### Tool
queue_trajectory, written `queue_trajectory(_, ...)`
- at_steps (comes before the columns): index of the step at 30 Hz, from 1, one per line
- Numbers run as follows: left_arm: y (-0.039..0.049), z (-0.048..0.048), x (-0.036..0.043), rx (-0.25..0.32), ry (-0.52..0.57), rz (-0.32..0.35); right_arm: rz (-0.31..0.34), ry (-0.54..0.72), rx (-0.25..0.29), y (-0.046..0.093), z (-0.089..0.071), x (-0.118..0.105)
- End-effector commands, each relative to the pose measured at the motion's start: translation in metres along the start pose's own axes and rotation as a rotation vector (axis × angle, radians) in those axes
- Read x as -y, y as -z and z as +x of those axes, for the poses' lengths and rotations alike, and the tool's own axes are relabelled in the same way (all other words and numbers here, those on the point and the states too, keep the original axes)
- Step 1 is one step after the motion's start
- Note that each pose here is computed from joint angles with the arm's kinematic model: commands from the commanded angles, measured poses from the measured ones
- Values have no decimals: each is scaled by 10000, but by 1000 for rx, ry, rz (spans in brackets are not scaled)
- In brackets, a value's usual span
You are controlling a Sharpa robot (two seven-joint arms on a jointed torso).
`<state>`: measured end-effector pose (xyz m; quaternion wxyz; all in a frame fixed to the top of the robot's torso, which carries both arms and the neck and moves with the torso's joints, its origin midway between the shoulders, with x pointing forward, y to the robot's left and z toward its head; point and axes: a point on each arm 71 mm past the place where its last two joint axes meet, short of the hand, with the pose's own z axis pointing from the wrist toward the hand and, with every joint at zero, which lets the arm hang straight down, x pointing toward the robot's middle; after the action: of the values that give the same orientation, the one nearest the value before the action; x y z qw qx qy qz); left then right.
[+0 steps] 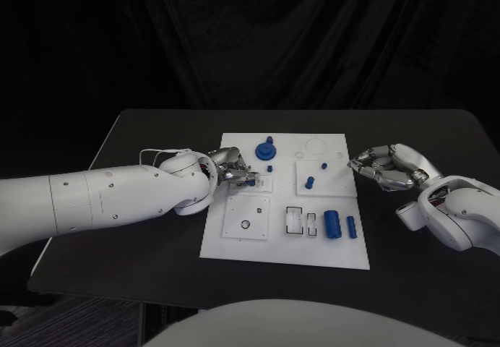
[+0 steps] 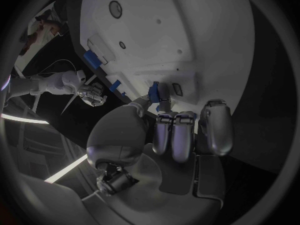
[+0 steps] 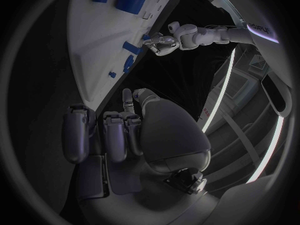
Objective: Assemble the parts on the task board
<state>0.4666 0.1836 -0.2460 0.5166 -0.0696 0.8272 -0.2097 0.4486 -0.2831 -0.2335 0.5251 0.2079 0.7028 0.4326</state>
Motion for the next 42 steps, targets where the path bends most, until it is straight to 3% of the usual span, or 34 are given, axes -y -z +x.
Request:
queue_trajectory(1,-1,35,-18,-18,-7,-6,16,-3,-8,4,11,16)
queue_trajectory(42,3,40,-56,-8,0,-1,16,-4,-9,8,9,18)
